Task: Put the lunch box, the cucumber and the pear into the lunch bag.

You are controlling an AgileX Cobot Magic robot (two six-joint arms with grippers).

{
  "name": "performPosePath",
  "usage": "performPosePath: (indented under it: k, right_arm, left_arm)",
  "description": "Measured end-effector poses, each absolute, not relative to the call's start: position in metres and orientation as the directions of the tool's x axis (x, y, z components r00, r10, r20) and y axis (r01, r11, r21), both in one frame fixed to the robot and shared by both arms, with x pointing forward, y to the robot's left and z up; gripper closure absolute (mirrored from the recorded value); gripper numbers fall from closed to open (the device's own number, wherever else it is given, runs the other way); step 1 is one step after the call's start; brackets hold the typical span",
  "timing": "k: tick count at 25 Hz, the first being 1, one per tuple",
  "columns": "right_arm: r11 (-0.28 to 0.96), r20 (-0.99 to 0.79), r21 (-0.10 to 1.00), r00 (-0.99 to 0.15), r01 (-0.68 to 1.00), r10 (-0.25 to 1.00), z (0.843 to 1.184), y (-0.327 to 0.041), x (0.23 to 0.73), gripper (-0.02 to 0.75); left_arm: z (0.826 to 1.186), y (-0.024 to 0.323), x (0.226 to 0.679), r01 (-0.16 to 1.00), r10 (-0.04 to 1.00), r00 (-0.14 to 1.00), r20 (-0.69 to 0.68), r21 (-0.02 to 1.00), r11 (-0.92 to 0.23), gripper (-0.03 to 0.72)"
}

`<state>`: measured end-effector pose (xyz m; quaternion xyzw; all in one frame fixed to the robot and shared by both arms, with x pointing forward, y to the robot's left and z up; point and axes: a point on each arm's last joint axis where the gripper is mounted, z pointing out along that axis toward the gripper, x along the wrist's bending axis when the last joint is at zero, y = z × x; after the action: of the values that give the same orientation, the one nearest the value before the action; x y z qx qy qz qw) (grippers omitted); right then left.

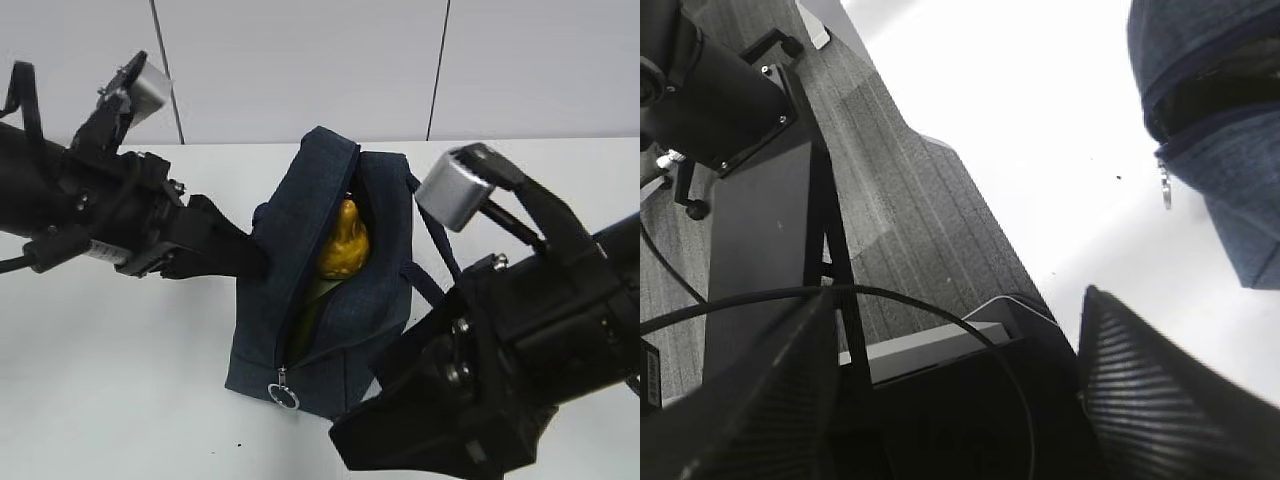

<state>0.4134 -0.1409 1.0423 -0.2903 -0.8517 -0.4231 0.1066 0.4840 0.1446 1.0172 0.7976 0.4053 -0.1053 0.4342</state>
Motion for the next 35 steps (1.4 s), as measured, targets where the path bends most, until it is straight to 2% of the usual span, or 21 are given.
performPosePath:
  k: [4,12,23,29,35]
  right_arm:
    - [0.466,0.422,0.679,-0.822,0.566,0.383,1.034,-0.141,0.410,0.163]
    - [0.444,0.430,0.692,-0.819,0.570,0.380,1.035,-0.141,0.410,0.163]
    - [0.362,0.494,0.698,-0.781,0.618,0.382,1.039,-0.137,0.412,0.163]
    - [0.359,0.497,0.697,-0.779,0.621,0.382,1.039,-0.137,0.412,0.163]
    - [0.423,0.435,0.691,-0.804,0.586,0.405,1.032,-0.140,0.414,0.163]
  left_arm:
    - [1.015,0.135,0.486,0.713,0.585,0.661,-0.470,0.635,-0.296,0.445]
    - [1.003,0.135,0.494,0.727,0.632,0.631,-0.450,0.627,-0.280,0.454]
    - [1.004,0.134,0.495,0.731,0.638,0.621,-0.455,0.629,-0.263,0.694]
    - [1.005,0.134,0.496,0.738,0.639,0.610,-0.468,0.629,-0.243,0.704]
    - [1.005,0.134,0.497,0.742,0.641,0.603,-0.475,0.630,-0.231,0.706]
